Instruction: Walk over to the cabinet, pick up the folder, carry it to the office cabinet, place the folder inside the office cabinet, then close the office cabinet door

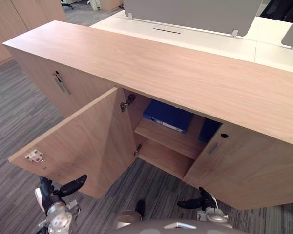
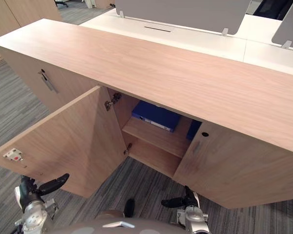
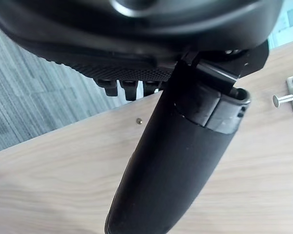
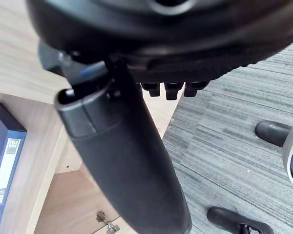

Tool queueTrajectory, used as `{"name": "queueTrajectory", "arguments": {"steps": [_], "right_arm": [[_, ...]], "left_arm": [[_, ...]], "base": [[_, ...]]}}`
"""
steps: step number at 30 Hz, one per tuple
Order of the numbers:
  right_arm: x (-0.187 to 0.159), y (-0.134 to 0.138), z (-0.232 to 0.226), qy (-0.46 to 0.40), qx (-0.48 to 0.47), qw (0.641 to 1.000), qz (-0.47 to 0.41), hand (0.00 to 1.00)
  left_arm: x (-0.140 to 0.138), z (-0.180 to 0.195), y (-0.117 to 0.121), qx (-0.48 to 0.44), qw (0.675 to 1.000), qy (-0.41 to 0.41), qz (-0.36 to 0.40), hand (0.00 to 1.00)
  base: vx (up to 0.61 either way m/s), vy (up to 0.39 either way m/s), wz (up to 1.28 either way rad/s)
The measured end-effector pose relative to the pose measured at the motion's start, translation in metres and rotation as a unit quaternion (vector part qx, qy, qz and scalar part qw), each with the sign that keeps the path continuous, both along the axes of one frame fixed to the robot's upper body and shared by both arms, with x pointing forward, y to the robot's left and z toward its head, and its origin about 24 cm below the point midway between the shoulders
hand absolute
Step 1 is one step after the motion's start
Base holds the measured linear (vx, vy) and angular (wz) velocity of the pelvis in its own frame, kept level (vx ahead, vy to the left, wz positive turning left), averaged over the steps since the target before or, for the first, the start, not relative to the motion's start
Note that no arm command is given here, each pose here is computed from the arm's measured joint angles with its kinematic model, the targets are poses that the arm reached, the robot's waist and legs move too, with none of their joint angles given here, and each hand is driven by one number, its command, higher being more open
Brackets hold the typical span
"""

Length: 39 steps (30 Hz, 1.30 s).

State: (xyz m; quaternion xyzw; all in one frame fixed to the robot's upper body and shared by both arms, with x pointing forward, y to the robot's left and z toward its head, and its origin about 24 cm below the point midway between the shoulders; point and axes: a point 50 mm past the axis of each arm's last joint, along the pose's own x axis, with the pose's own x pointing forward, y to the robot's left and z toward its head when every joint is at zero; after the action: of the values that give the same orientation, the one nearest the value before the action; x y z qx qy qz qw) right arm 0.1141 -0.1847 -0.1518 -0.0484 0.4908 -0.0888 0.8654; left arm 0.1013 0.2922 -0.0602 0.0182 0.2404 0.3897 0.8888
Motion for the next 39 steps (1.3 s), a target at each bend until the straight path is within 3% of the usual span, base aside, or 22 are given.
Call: {"name": "queueTrajectory", "arguments": {"steps": [11,26,39], "right_arm": [[-0.003,-0.008,0.0,0.002,-0.006,1.0,-0.021,1.0],[0.016,-0.003,0.005,-0.017,-0.003,1.0,-0.007,1.0],[0.01,0.002,0.001,0.001,-0.003,1.0,-0.001,1.0]], "left_arm": [[-0.002,-0.008,-0.014,-0.025,0.999,0.008,-0.019,1.0],[-0.026,-0.02,-0.005,-0.024,0.998,0.063,0.006,1.0],[-0.008,-0.019,-0.019,-0.022,0.997,0.056,-0.044,1.0]], "base": [[-0.01,0.014,0.05],[-0.04,0.006,-0.25],[-0.08,0.061,0.0]]}}
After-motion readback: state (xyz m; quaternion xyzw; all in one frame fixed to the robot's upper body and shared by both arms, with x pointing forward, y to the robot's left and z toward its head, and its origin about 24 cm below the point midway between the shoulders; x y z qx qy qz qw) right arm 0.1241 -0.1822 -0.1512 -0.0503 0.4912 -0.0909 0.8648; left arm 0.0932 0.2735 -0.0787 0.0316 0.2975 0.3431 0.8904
